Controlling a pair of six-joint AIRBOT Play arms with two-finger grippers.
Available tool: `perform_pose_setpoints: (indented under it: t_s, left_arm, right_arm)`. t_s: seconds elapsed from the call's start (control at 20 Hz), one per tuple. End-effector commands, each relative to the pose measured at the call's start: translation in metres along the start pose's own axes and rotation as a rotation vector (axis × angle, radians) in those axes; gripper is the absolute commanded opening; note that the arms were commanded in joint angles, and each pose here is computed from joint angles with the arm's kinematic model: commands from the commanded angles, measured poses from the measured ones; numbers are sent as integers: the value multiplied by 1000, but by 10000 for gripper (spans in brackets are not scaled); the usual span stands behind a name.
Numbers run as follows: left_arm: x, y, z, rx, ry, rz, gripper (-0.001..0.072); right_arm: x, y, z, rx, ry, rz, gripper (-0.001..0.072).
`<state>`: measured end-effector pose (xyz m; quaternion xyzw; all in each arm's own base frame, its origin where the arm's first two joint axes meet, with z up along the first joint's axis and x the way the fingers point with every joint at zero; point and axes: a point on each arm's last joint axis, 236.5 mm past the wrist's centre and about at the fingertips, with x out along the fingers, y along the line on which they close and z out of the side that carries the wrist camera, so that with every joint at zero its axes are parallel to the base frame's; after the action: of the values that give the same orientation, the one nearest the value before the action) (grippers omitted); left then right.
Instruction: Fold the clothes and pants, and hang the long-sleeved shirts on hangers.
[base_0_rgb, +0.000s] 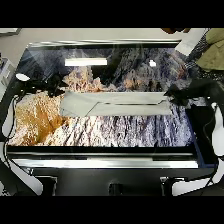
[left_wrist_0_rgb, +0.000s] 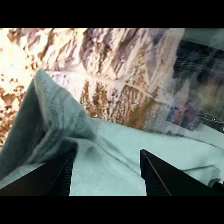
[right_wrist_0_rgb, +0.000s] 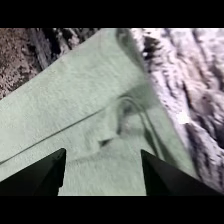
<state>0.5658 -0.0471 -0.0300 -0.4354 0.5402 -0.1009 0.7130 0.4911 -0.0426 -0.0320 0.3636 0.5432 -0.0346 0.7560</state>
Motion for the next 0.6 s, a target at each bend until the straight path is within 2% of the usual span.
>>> perform_pose_setpoints:
  t_s: [0.0, 0.05, 0.15, 0.4, 0.55]
  left_arm:
    - [-32, -12, -7, 73, 22, 27, 523]
    - [-40, -12, -9, 98, 19, 56, 539]
    - [-55, -14, -14, 138, 18, 99, 540]
    - [-70, -25, -20, 168, 13, 107, 539]
    - [-71, -25, -20, 168, 12, 107, 539]
  right_arm:
    - [-29, -23, 10, 91, 24, 31, 600]
    - [-30, -26, 14, 101, 26, 69, 645]
    - [-22, -31, 15, 98, 55, 133, 686]
    - [23, -21, 3, 69, 135, 256, 689]
    - [43, -16, -3, 52, 149, 258, 689]
